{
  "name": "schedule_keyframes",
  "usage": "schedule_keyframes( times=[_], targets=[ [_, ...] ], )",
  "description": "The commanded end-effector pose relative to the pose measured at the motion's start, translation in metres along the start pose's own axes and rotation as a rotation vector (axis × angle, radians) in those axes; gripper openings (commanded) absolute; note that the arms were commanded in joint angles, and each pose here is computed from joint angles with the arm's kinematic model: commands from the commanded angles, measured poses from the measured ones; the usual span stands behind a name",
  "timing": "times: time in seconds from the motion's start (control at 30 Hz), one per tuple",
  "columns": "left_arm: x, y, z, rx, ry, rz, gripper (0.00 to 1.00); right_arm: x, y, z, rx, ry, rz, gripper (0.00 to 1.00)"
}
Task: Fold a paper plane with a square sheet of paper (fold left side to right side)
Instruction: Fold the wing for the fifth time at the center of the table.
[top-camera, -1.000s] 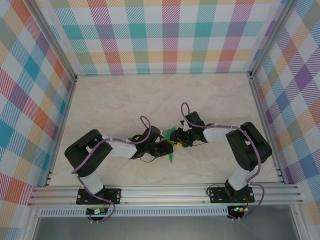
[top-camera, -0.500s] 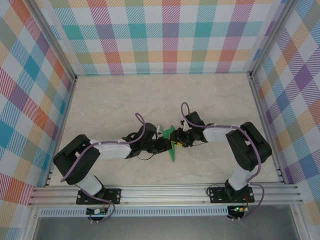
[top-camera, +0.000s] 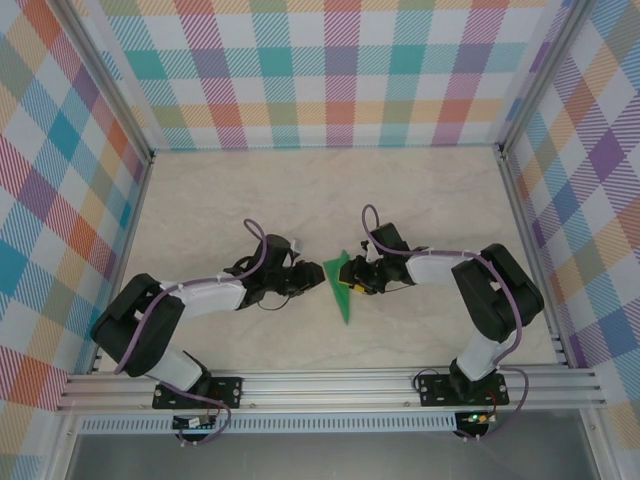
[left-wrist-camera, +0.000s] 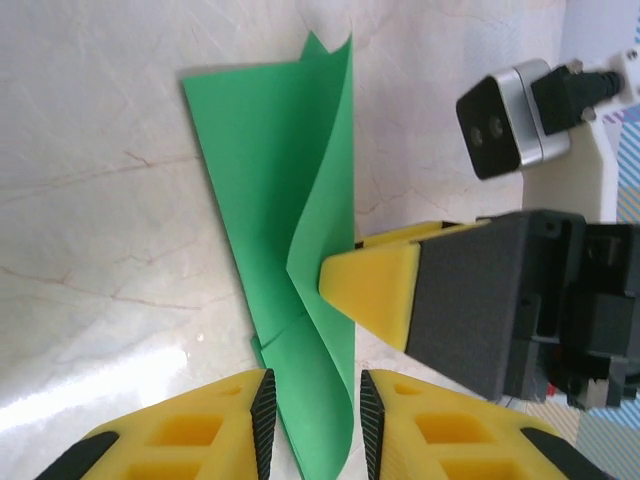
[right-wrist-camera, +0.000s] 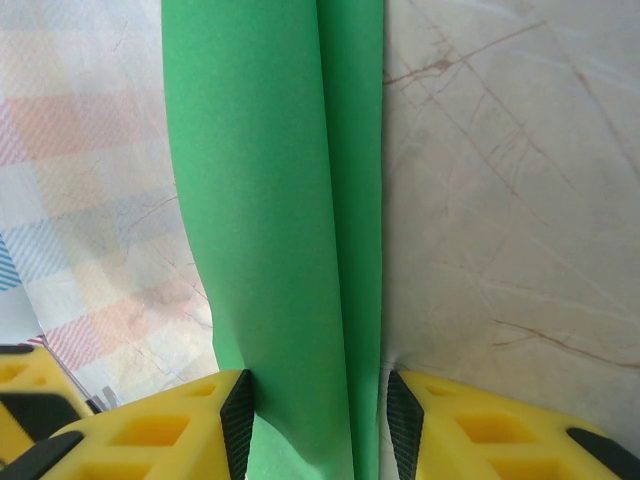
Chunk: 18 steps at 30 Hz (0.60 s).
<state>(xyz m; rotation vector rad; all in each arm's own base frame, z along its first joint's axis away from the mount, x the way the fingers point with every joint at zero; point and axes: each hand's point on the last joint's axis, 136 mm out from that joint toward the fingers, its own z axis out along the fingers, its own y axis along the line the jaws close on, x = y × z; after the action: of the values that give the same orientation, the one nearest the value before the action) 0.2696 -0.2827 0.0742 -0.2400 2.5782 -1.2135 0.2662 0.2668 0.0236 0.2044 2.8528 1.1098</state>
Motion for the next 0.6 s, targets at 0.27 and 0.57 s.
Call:
schedule_keyframes(
  times=[0.27,0.57],
  targets=[
    [-0.02,-0.001,0.025,0.046,0.029,-0.053,0.3,0.013,-0.019,0.012,0.068,0.043,0.016,0.43],
    [-0.022,0.0,0.036,0.064,0.04,-0.075,0.3,0.013,-0.019,0.012,0.067,0.045,0.015,0.43]
  ],
)
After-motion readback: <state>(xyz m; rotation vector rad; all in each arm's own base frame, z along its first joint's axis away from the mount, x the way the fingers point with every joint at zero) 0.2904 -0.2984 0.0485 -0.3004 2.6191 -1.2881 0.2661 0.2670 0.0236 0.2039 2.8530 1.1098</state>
